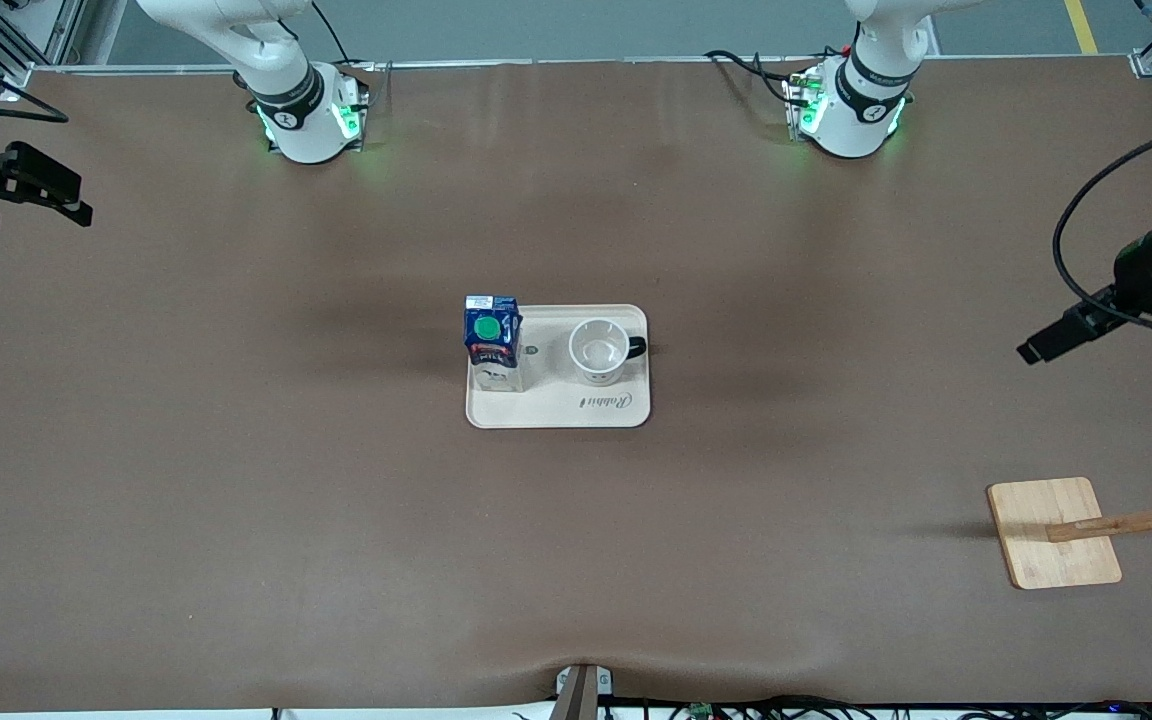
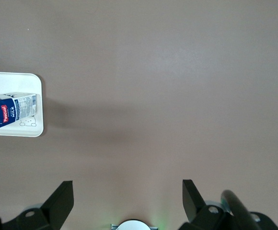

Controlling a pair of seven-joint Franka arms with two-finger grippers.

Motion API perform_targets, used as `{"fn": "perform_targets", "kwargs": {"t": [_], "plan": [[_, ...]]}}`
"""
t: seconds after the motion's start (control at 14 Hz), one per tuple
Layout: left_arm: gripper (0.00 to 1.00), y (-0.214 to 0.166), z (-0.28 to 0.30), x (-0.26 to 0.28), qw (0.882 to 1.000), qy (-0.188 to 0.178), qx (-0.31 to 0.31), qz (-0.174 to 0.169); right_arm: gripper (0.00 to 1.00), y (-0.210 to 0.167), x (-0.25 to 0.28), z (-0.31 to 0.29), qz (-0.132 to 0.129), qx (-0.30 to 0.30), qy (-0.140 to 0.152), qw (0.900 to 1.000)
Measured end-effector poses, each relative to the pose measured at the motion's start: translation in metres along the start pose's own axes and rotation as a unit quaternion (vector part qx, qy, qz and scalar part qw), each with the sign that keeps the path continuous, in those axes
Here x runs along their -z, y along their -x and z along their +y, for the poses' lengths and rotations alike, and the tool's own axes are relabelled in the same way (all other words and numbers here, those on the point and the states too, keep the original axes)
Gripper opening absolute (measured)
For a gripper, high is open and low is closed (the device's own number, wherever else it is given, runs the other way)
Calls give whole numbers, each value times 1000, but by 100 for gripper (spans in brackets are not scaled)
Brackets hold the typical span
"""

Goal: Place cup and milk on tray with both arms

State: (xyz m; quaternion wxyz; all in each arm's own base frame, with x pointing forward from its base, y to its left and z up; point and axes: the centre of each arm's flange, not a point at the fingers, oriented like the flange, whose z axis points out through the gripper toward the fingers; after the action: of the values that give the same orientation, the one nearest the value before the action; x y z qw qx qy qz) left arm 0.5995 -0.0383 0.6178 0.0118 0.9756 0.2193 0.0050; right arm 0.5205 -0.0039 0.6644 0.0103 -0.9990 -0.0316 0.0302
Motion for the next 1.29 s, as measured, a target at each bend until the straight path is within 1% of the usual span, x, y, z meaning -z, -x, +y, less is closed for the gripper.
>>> {"fn": "perform_targets", "kwargs": {"t": [0.14,0.29,0.43,0.93,1.29], "plan": [[100,14,-7,16,999,-12,-43,-5,100,0,0,0,1,0,0,1000],[100,24,-21,30,995,-20,-94,-13,100,0,0,0,1,0,0,1000],[100,30,-36,41,992,-22,-123,-14,100,0,0,0,1,0,0,1000],[100,58,-46,48,990,-28,-137,-15,100,1,2,-1,4,1,0,1000],[100,65,-36,52,989,-26,-148,-9,100,1,1,-2,3,2,0,1000]]}}
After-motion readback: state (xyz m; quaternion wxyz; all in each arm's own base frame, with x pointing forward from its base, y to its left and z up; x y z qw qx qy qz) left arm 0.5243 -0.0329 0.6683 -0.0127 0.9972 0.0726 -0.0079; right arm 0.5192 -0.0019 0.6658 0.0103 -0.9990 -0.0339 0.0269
